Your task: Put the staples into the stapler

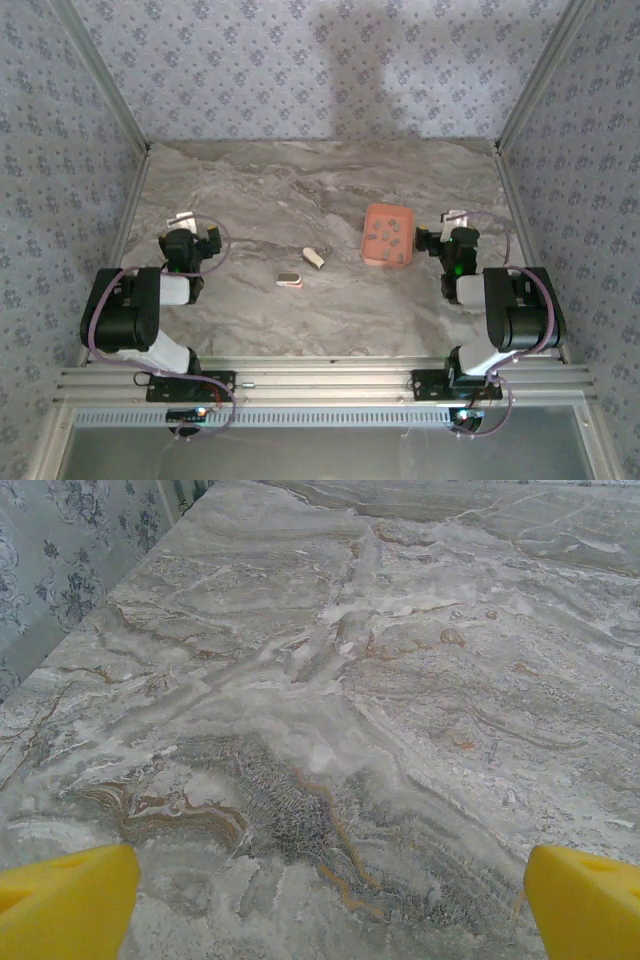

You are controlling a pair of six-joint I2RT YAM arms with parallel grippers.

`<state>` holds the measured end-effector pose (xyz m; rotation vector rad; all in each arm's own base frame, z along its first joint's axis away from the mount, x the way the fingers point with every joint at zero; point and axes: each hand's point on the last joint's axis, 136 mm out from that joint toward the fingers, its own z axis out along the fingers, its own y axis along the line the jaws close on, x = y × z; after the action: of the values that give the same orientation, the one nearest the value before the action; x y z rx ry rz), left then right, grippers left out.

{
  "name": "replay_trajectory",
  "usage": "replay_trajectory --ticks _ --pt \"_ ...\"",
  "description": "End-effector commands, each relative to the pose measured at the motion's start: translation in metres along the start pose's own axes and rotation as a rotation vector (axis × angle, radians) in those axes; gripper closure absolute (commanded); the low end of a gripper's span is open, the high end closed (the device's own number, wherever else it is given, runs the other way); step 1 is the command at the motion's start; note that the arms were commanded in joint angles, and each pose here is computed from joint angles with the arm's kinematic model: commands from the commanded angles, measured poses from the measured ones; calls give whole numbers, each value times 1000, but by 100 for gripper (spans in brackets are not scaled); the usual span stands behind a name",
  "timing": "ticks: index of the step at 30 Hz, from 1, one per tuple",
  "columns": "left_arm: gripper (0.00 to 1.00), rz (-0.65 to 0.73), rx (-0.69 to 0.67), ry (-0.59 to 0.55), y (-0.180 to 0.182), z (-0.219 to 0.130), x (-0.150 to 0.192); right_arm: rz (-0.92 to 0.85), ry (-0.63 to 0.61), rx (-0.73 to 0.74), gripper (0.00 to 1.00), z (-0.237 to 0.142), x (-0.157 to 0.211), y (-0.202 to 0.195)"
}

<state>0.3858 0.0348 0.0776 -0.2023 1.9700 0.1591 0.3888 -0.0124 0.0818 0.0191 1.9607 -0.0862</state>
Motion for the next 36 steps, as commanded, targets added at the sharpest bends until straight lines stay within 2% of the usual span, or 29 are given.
replay_trajectory --ticks 1,36 --pt "1 3 17 -37 -4 1 -14 -8 -20 9 0 0 -6 -2" --pt "2 9 30 -37 -6 0 -15 27 -13 -24 0 2 -6 -5"
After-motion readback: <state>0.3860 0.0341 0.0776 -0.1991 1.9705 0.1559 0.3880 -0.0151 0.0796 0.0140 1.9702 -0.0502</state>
